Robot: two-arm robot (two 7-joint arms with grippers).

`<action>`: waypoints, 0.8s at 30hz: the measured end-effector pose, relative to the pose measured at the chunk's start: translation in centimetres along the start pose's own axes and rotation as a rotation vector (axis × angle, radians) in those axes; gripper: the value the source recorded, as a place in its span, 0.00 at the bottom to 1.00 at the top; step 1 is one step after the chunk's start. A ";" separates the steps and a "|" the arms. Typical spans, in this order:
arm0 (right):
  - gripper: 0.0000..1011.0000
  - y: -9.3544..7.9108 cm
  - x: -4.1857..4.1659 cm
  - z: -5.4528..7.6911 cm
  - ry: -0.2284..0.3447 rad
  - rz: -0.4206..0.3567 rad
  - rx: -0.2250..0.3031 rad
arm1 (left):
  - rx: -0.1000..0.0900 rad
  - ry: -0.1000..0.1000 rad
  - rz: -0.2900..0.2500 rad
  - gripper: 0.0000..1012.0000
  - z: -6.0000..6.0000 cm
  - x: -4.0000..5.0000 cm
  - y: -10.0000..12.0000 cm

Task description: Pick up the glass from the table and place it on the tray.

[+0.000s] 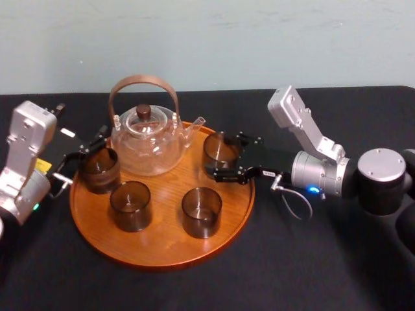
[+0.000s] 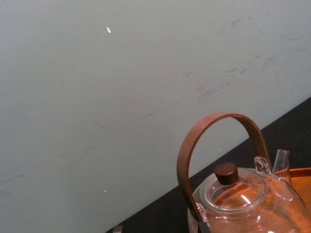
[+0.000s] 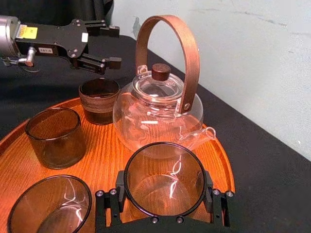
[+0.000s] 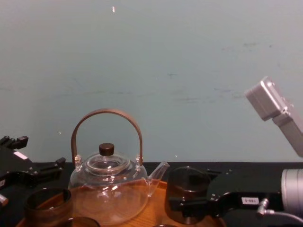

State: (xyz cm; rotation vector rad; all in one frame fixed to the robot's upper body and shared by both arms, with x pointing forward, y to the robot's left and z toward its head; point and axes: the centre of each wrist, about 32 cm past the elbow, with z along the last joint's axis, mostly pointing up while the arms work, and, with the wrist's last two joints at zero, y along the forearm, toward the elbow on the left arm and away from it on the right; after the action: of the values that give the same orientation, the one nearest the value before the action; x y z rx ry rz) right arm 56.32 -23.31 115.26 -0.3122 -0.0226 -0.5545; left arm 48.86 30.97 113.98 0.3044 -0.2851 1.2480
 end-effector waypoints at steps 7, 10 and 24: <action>0.89 0.7 -0.04 -0.8 0.008 -0.010 0.005 | 0.000 0.000 0.000 0.99 0.0 0.00 0.0; 0.90 0.8 0.00 -1.1 0.012 -0.013 0.003 | 0.000 0.000 0.000 0.99 0.0 0.00 0.0; 0.89 1.4 0.03 -2.1 0.026 -0.014 -0.026 | 0.000 0.000 0.000 0.99 0.0 0.00 0.0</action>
State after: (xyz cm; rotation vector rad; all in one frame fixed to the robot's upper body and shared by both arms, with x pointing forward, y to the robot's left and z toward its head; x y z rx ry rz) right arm 56.96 -22.80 112.87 -0.3301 0.0071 -0.5731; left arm 48.86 30.97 113.98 0.3045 -0.2851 1.2479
